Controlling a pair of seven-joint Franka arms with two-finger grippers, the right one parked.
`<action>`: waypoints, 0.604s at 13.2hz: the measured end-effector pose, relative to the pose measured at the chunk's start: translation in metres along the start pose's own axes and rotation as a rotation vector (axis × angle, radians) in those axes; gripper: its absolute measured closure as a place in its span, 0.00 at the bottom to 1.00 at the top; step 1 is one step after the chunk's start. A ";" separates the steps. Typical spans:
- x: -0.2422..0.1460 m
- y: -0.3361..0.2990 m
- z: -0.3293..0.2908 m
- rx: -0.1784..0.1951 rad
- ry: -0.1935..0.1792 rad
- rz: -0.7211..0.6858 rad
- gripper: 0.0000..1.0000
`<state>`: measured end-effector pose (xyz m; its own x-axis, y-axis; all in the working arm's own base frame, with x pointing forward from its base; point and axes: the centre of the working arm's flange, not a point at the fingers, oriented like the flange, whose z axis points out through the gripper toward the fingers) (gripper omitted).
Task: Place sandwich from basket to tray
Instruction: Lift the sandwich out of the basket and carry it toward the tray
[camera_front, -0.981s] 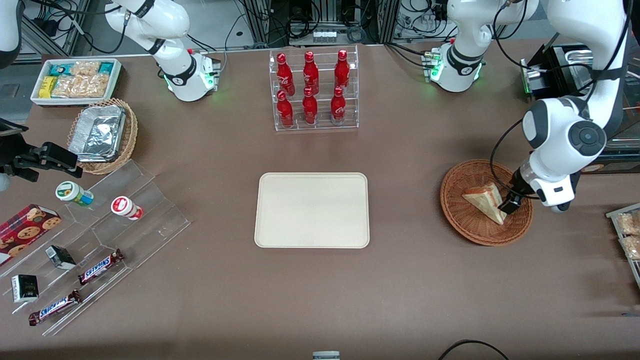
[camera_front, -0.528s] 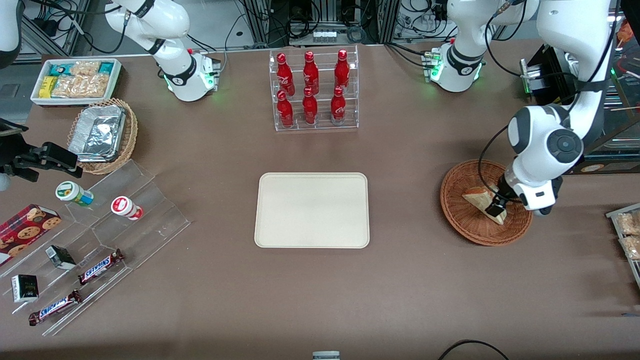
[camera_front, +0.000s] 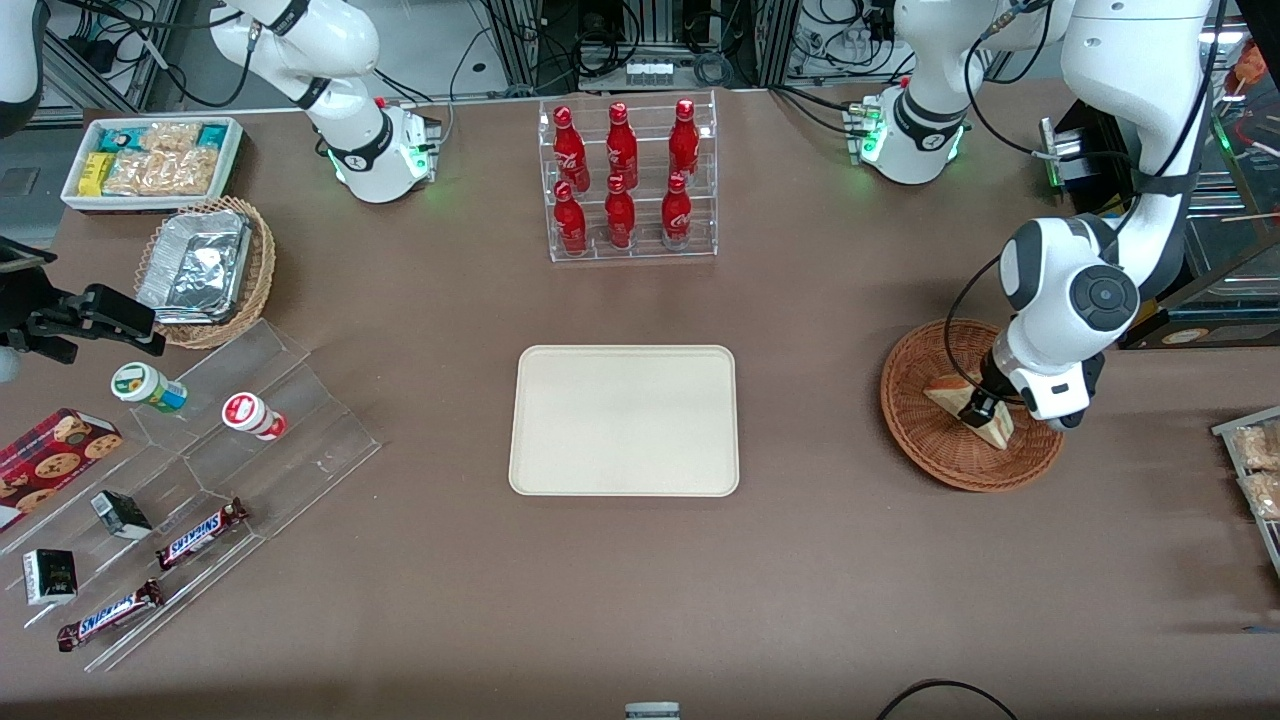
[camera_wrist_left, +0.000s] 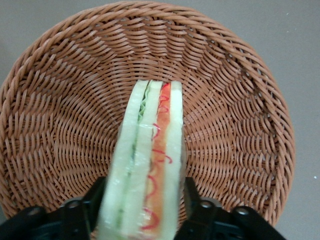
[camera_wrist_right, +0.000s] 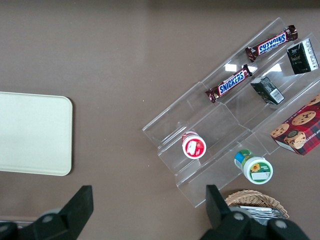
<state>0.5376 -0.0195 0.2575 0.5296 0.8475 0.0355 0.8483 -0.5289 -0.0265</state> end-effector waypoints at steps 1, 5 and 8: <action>0.000 0.001 -0.006 0.000 0.000 0.001 0.51; -0.011 0.016 -0.070 0.048 -0.024 0.035 0.71; -0.056 0.051 -0.143 0.074 -0.030 0.137 0.82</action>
<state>0.5519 -0.1004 0.3967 0.6386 0.7695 -0.0033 0.7652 -0.6355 -0.1027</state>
